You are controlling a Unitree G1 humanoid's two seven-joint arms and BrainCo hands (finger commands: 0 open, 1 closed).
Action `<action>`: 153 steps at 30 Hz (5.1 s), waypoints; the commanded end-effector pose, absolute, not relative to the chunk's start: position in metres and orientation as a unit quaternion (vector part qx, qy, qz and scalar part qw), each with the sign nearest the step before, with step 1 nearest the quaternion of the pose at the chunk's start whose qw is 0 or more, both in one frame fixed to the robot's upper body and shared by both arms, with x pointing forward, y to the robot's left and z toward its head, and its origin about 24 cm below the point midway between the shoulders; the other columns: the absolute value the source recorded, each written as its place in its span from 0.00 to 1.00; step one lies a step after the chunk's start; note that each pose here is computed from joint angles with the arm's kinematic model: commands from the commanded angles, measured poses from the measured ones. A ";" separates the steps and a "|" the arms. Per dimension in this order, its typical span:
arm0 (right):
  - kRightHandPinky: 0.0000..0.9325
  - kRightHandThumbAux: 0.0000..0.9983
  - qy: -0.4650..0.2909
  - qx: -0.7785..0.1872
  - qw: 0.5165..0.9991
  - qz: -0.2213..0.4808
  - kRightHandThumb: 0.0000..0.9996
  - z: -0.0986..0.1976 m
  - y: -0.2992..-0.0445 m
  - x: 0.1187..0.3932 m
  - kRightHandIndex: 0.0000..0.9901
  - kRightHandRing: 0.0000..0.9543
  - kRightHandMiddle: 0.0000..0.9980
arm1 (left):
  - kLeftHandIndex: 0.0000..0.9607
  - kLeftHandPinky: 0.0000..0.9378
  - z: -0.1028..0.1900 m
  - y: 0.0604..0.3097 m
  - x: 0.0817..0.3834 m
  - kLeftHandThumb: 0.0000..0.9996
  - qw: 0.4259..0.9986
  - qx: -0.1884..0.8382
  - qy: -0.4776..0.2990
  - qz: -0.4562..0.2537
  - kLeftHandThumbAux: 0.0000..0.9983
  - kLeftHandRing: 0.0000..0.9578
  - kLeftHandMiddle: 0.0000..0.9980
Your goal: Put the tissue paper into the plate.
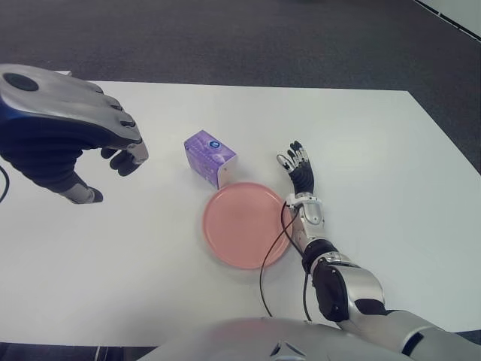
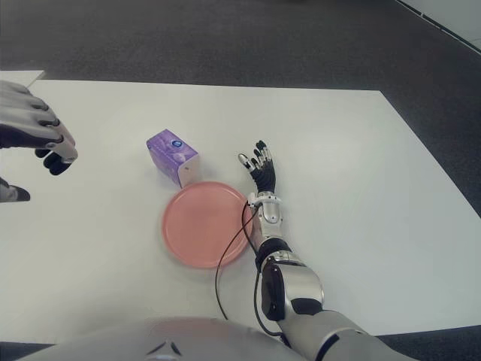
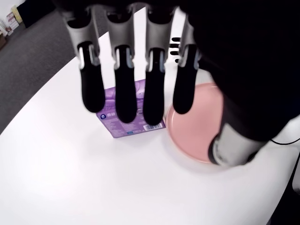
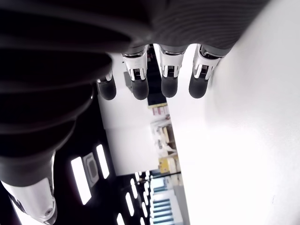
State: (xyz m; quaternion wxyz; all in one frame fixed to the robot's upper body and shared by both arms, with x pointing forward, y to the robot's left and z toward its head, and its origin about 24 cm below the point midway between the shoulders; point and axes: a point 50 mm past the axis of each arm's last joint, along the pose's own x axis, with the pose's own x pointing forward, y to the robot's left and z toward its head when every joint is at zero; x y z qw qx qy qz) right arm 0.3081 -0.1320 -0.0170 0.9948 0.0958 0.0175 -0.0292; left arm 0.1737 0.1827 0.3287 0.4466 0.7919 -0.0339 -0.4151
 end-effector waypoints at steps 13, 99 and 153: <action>0.07 0.71 0.144 0.112 0.982 -0.048 0.13 -0.066 -0.133 0.271 0.07 0.04 0.06 | 0.00 0.00 0.246 0.185 0.290 0.33 0.400 0.850 -0.274 -0.206 0.38 0.00 0.00; 0.07 0.64 0.133 0.099 0.985 -0.057 0.09 -0.068 -0.144 0.265 0.05 0.04 0.07 | 0.00 0.00 0.138 0.200 0.378 0.47 0.444 0.821 -0.223 -0.280 0.13 0.00 0.00; 0.08 0.68 0.144 0.098 0.984 -0.048 0.12 -0.067 -0.140 0.268 0.07 0.05 0.07 | 0.00 0.00 0.140 0.190 0.358 0.48 0.481 0.761 -0.300 -0.317 0.11 0.00 0.00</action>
